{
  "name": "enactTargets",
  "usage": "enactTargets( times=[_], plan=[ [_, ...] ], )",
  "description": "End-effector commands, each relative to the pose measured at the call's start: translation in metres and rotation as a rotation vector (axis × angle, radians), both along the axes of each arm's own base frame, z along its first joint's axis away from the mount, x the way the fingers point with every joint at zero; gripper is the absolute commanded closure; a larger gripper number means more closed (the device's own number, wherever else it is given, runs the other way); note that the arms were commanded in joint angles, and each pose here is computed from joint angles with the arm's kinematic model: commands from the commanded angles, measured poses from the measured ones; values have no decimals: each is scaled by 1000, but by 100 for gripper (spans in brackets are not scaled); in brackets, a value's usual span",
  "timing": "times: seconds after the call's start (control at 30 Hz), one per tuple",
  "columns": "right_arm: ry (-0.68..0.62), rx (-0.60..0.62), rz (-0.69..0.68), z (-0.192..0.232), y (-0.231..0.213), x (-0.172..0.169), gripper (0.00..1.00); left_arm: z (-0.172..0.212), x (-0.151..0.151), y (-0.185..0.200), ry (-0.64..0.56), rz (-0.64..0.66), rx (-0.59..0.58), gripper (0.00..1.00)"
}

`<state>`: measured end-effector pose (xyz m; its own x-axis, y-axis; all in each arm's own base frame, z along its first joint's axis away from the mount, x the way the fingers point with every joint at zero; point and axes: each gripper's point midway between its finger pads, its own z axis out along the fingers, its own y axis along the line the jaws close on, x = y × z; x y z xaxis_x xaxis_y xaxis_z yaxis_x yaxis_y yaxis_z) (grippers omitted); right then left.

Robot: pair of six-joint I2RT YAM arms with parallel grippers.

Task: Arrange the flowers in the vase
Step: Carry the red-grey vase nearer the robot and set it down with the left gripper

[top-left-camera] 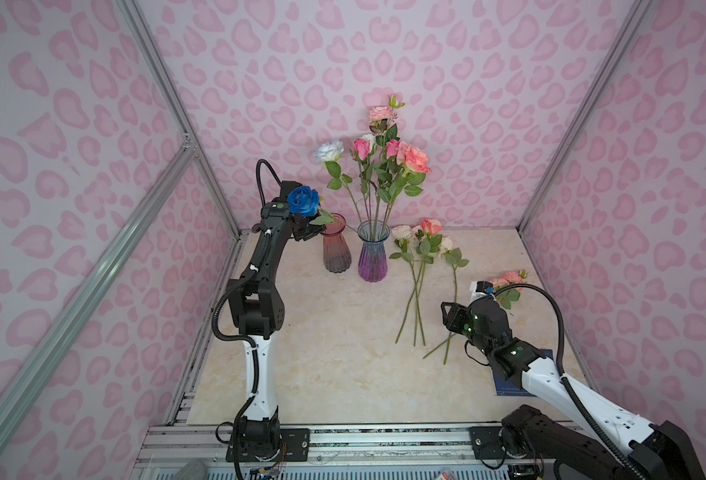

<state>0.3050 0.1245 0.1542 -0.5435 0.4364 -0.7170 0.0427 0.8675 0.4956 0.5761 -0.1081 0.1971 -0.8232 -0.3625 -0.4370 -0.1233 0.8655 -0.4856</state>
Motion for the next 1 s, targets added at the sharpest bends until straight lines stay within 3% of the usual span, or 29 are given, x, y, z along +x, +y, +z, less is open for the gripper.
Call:
enactTargets(
  times=[0.0,0.4,0.87,0.97],
  plan=[
    [-8,-11,-24,0,-6,0,48,-4,-7,10,28,-5,34,67],
    [-33,-14,-41,9,-11,0,48,5,-16,27,32,-16,19,75],
    [-57,-2,-58,18,-16,-2,48,13,-27,32,42,-23,-7,96],
    [-64,-8,-58,22,-16,-1,48,20,-35,34,41,-14,-10,96]
  ],
)
